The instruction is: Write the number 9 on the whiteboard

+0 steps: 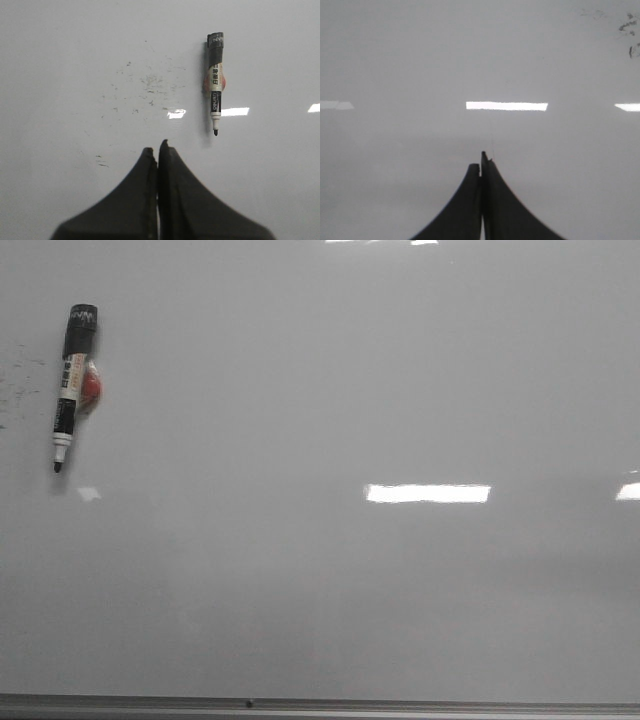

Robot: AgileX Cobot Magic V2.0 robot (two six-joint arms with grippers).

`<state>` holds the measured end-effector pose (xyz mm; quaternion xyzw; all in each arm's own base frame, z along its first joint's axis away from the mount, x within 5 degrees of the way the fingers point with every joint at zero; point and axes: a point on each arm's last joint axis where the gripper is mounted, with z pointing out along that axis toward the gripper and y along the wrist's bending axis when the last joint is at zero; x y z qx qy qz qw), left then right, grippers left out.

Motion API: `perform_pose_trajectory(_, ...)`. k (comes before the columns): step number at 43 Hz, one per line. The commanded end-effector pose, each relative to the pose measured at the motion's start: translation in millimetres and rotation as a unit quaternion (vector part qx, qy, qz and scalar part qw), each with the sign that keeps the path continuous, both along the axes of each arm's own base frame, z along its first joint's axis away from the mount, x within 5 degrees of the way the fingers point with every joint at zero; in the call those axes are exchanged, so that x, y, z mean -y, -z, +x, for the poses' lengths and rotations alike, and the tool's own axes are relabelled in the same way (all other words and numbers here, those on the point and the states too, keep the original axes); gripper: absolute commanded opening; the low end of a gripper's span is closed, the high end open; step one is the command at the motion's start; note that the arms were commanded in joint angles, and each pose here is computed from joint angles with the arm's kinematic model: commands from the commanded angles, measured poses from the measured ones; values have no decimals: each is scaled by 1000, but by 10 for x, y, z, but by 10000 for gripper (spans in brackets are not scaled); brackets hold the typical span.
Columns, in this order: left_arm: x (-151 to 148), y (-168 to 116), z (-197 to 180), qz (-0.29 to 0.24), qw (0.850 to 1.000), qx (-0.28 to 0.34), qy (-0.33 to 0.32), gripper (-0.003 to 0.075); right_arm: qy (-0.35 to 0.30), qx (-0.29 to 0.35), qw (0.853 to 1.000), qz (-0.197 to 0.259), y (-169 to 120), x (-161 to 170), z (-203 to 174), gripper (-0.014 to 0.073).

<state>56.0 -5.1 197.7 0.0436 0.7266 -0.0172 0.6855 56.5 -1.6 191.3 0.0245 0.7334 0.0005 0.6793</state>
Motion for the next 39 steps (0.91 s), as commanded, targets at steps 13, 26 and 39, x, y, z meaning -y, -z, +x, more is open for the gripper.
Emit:
perform_pose_trajectory(13, -20, -339, -53, -24, 989, 149, -7, -19, 6, 104, 995, -8, -326, 7, -49, -60)
perform_pose_trajectory(26, -12, -1080, -116, -15, 990, 141, -1, -19, 1, 98, 995, -8, -1203, -12, -239, -60)
perform_pose_trajectory(39, 20, -1263, 253, -8, 999, 53, 0, -19, 0, 52, 999, -6, -1498, -2, -2, -60)
